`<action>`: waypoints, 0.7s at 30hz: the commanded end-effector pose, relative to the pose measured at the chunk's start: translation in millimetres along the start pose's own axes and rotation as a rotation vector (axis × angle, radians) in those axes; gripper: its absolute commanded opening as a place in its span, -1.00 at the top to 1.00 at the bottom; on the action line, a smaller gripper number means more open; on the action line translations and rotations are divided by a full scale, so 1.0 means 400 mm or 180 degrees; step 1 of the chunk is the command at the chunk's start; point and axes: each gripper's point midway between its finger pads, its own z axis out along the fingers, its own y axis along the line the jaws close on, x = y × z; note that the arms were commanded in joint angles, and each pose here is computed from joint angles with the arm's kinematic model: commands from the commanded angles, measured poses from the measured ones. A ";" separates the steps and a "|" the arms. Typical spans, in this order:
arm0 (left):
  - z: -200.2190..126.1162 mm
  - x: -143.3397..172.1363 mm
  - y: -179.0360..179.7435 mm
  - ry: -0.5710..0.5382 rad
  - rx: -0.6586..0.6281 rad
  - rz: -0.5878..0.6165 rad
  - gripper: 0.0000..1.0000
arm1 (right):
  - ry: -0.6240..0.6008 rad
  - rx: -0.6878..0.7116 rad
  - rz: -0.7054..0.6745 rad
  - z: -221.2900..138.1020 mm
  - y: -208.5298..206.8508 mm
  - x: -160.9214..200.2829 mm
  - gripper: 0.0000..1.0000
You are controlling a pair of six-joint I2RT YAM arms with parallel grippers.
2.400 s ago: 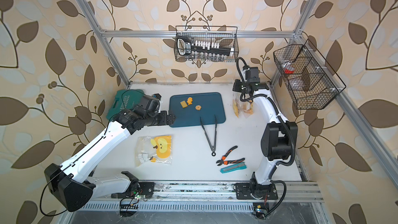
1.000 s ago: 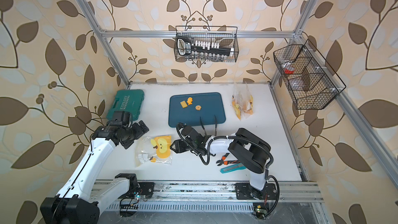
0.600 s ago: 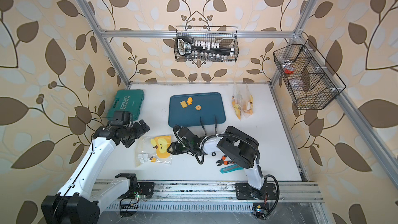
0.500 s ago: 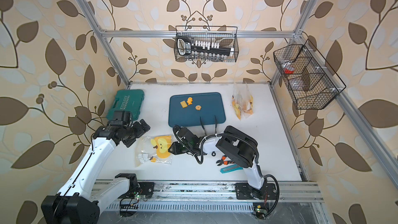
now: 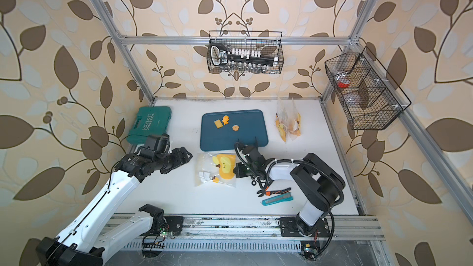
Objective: Put the cookies into a resealable bag to prevent moisture
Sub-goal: Move the ziploc bag to the center of the board.
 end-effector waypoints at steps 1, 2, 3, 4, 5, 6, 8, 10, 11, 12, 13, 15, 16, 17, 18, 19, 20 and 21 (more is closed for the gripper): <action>0.068 0.032 0.049 0.0166 -0.0261 -0.0120 -0.06 | 0.0417 0.0151 -0.0189 -0.029 -0.054 0.073 1.00; 0.091 0.043 0.053 0.0240 -0.0260 -0.0139 0.10 | 0.0423 0.0173 -0.0204 -0.034 -0.059 0.070 1.00; 0.110 0.049 0.051 0.0295 -0.0225 -0.0142 0.21 | 0.0418 0.0169 -0.0205 -0.037 -0.062 0.068 1.00; 0.131 0.057 0.049 0.0369 -0.0192 -0.0152 0.32 | 0.0409 0.0162 -0.0193 -0.040 -0.064 0.064 1.00; 0.150 0.063 0.048 0.0426 -0.0167 -0.0165 0.44 | 0.0396 0.0160 -0.0186 -0.042 -0.065 0.061 1.00; 0.164 0.066 0.046 0.0458 -0.0146 -0.0159 0.49 | 0.0398 0.0164 -0.0176 -0.042 -0.067 0.062 1.00; 0.189 0.068 0.048 0.0504 -0.0154 -0.0153 0.59 | 0.0369 0.0165 -0.0159 -0.042 -0.068 0.056 1.00; 0.205 0.075 0.053 0.0552 -0.0171 -0.0191 0.69 | 0.0332 0.0166 -0.0113 -0.042 -0.069 0.051 1.00; 0.214 0.084 0.055 0.0598 -0.0156 -0.0222 0.73 | 0.0323 0.0161 -0.0089 -0.041 -0.069 0.050 1.00; 0.221 0.091 0.056 0.0631 -0.0138 -0.0240 0.75 | 0.0303 0.0149 -0.0074 -0.041 -0.068 0.046 1.00; 0.228 0.102 0.059 0.0674 -0.0135 -0.0255 0.76 | 0.0288 0.0139 -0.0049 -0.040 -0.066 0.044 1.00; 0.241 0.125 0.068 0.0763 -0.0162 -0.0264 0.77 | 0.0260 0.0136 0.0010 -0.038 -0.066 0.040 1.00; 0.246 0.137 0.075 0.0806 -0.0196 -0.0269 0.77 | 0.0244 0.0138 0.0045 -0.037 -0.067 0.038 1.00; 0.250 0.149 0.084 0.0840 -0.0228 -0.0286 0.77 | 0.0222 0.0141 0.0084 -0.038 -0.068 0.035 1.00; 0.253 0.158 0.089 0.0863 -0.0238 -0.0302 0.77 | 0.0194 0.0145 0.0118 -0.039 -0.069 0.031 1.00; 0.259 0.169 0.093 0.0894 -0.0223 -0.0320 0.77 | 0.0173 0.0148 0.0154 -0.038 -0.070 0.029 1.00; 0.265 0.179 0.094 0.0928 -0.0198 -0.0344 0.77 | 0.0159 0.0153 0.0194 -0.038 -0.072 0.028 1.00; 0.271 0.185 0.094 0.0947 -0.0176 -0.0357 0.77 | 0.0148 0.0144 0.0226 -0.038 -0.071 0.027 1.00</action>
